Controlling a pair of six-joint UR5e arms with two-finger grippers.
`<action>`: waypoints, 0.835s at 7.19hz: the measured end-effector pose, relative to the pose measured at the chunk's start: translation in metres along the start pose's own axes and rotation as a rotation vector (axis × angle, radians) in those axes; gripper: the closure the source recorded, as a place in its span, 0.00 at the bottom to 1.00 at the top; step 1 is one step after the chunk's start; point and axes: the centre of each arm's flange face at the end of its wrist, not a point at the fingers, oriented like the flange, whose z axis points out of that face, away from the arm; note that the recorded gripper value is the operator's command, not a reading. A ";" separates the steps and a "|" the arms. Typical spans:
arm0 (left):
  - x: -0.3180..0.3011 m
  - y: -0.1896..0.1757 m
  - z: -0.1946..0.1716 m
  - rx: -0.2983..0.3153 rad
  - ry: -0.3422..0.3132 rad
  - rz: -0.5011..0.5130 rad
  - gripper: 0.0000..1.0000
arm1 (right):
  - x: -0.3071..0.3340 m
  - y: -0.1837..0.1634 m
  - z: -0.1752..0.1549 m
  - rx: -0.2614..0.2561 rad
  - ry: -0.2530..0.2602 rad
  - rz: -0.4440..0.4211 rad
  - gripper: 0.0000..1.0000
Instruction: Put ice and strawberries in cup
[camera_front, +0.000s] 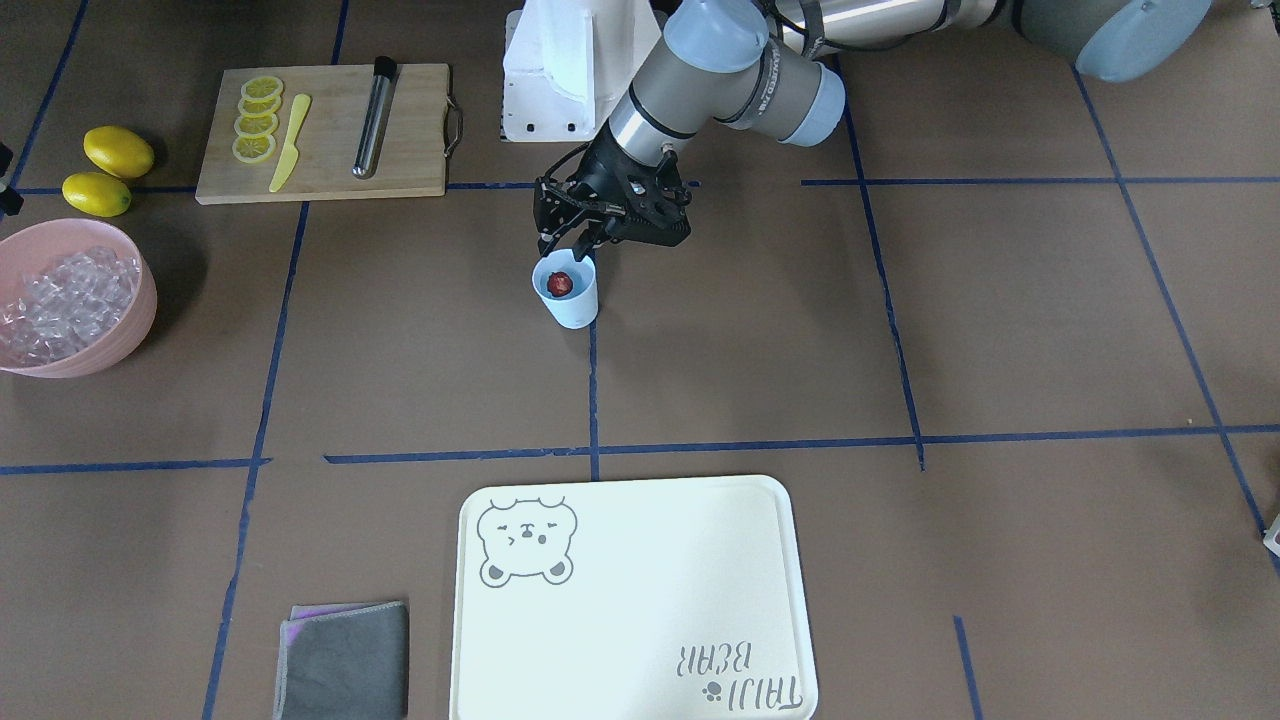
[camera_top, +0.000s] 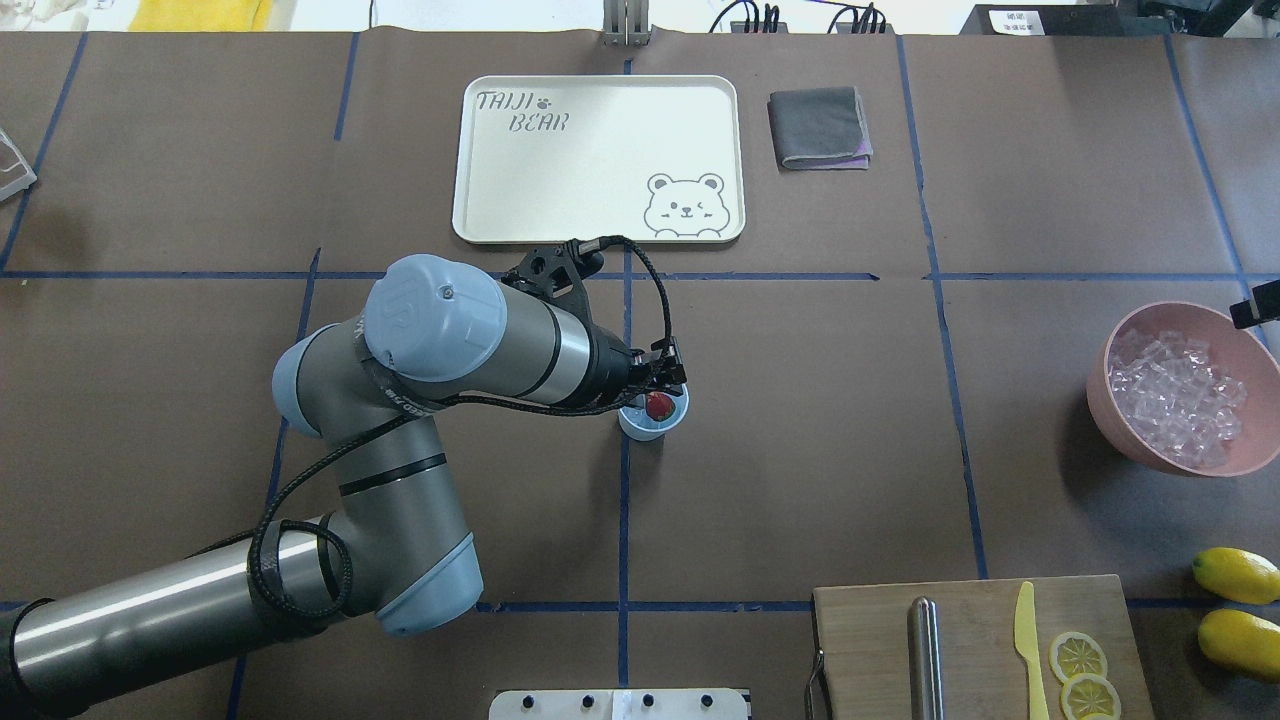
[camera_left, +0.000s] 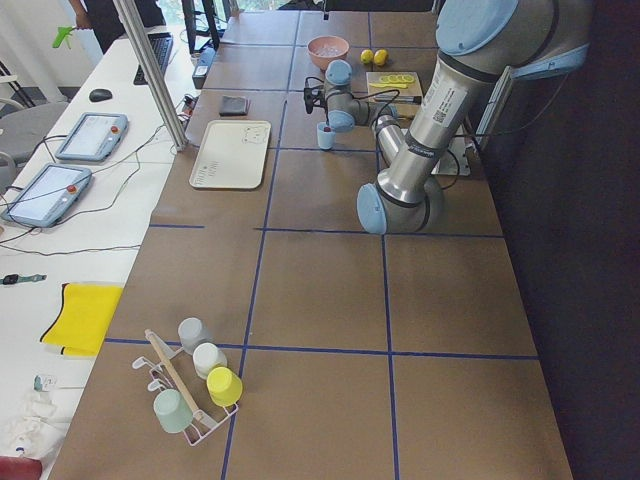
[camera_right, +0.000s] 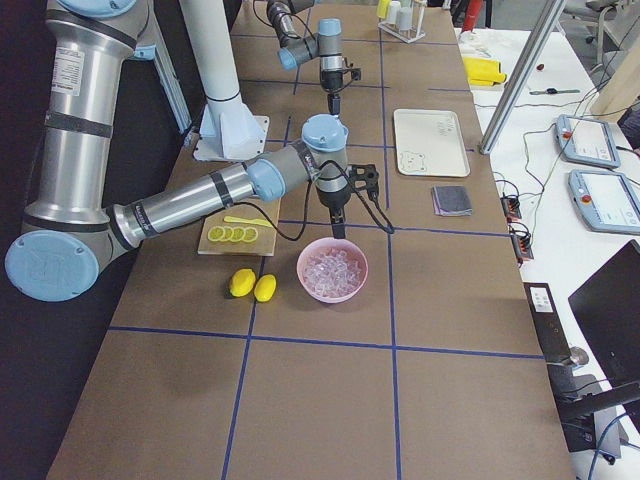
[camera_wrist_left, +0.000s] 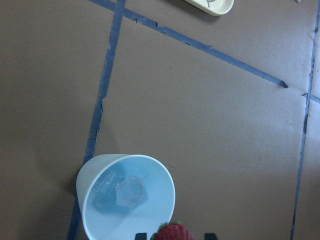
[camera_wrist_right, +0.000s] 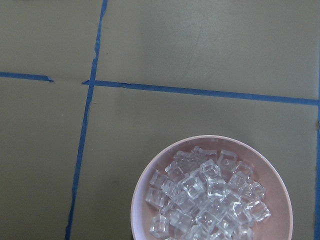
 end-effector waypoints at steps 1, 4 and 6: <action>0.000 -0.002 0.000 0.009 0.002 0.000 0.33 | 0.000 0.000 0.000 -0.001 0.000 0.001 0.01; -0.007 -0.031 -0.021 0.032 0.004 -0.011 0.25 | 0.006 -0.001 -0.001 0.003 0.005 -0.005 0.01; -0.060 -0.094 -0.079 -0.005 -0.030 0.013 0.25 | 0.041 -0.007 -0.003 0.010 0.032 -0.033 0.01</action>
